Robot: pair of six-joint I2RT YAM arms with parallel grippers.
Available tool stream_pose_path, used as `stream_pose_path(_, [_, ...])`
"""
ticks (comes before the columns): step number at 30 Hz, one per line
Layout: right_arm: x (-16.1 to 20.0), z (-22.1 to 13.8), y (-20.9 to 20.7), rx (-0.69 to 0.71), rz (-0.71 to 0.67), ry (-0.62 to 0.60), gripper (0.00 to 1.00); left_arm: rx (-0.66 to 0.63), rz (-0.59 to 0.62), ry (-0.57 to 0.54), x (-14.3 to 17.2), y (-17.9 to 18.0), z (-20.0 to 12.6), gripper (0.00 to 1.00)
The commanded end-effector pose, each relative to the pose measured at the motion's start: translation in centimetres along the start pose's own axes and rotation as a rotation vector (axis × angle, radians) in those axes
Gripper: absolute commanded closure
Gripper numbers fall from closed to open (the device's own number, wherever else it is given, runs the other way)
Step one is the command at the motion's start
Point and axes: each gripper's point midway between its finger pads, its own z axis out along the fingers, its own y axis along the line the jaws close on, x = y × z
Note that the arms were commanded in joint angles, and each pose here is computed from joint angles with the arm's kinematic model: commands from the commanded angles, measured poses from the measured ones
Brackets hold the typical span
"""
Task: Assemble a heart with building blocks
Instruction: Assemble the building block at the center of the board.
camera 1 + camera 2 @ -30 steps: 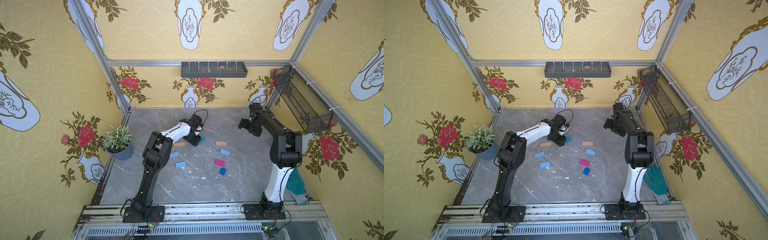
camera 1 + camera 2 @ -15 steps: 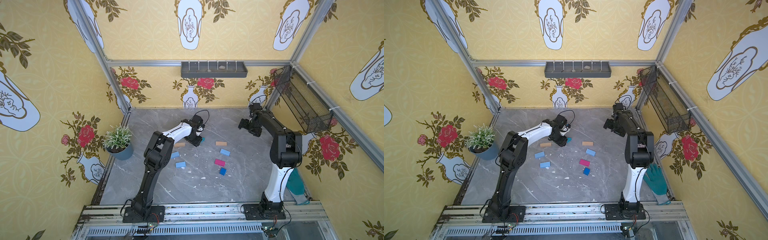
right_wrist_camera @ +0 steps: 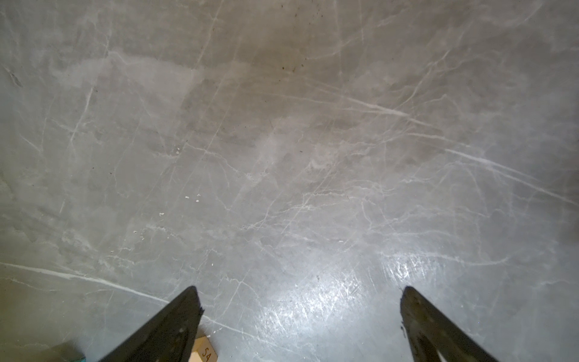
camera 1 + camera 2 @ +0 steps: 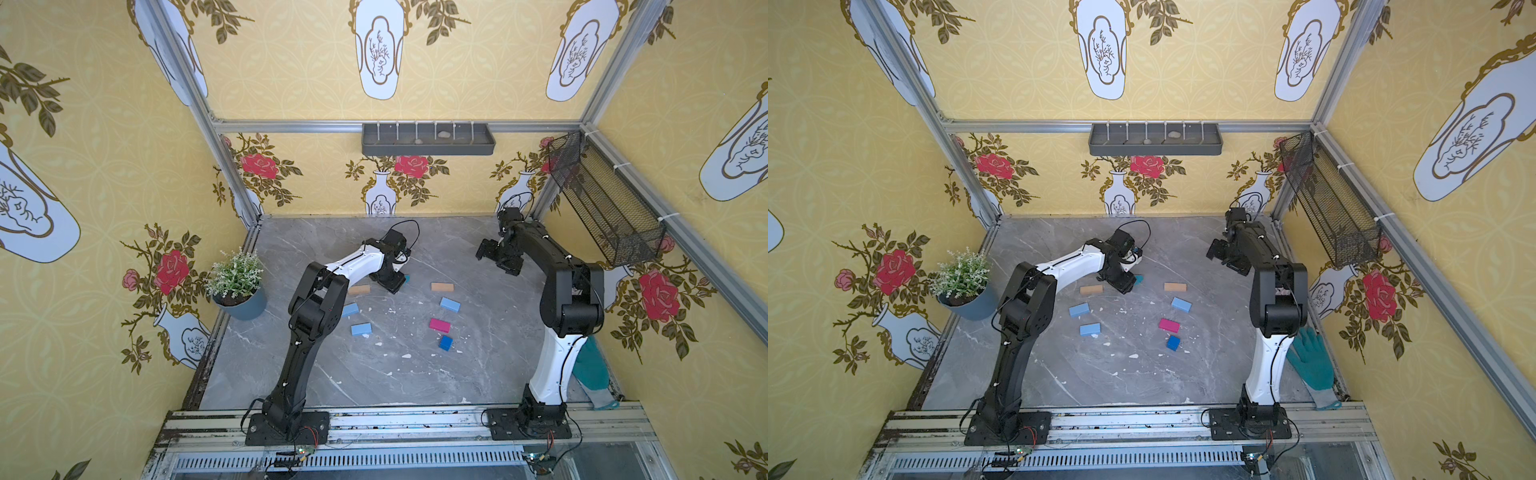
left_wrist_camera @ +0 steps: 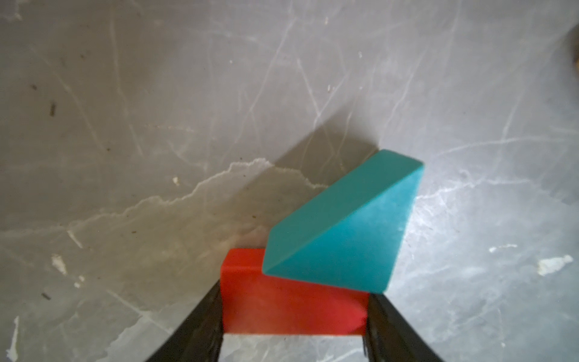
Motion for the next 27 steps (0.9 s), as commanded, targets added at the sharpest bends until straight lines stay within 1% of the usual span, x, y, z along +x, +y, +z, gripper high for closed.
stream_pose_path(1, [-0.5,-0.6,0.3,-0.010,0.001,-0.026,0.01,-0.007,0.010,0.024,0.7,0.1,0.8,0.19])
stream_pose_path(2, [-0.4,-0.5,0.3,-0.010,0.003,-0.023,0.01,-0.010,0.010,0.023,0.8,0.1,0.8,0.12])
stream_pose_path(4, [-0.4,-0.6,0.3,-0.011,0.005,-0.023,0.01,-0.020,0.008,0.011,0.6,0.3,0.5,0.02])
stream_pose_path(7, [-0.4,-0.6,0.3,-0.012,0.006,-0.024,0.01,-0.029,0.005,-0.023,0.2,0.4,-0.3,0.01])
stream_pose_path(9, [-0.5,-0.7,0.4,-0.008,0.005,-0.028,0.00,-0.034,0.000,-0.059,-0.2,0.5,-1.4,0.01])
stream_pose_path(10, [-0.6,-0.8,0.4,-0.007,0.005,-0.034,0.02,-0.036,0.000,-0.084,-0.6,0.5,-2.3,0.01])
stream_pose_path(12, [-1.4,-1.1,0.2,0.006,0.007,-0.055,0.02,-0.038,-0.015,-0.152,-1.5,0.6,-4.5,0.01])
stream_pose_path(16, [-4.3,-1.5,-0.9,0.071,0.031,-0.100,0.03,-0.044,-0.080,-0.304,-3.2,1.6,-9.6,0.01])
stream_pose_path(19, [-7.8,-1.5,-2.3,0.125,0.050,-0.149,0.03,-0.055,-0.151,-0.380,-3.3,3.2,-12.6,0.01])
stream_pose_path(20, [-8.7,-1.0,-2.7,0.143,0.053,-0.149,0.03,-0.056,-0.168,-0.392,-3.2,3.7,-13.1,0.01])
stream_pose_path(23, [-12.8,-0.7,-3.7,0.200,0.067,-0.202,0.03,-0.071,-0.208,-0.416,-2.4,4.9,-14.4,0.01])
stream_pose_path(27, [-16.2,0.2,-4.5,0.187,0.091,-0.259,0.02,-0.087,-0.218,-0.416,-1.2,5.2,-15.0,0.01])
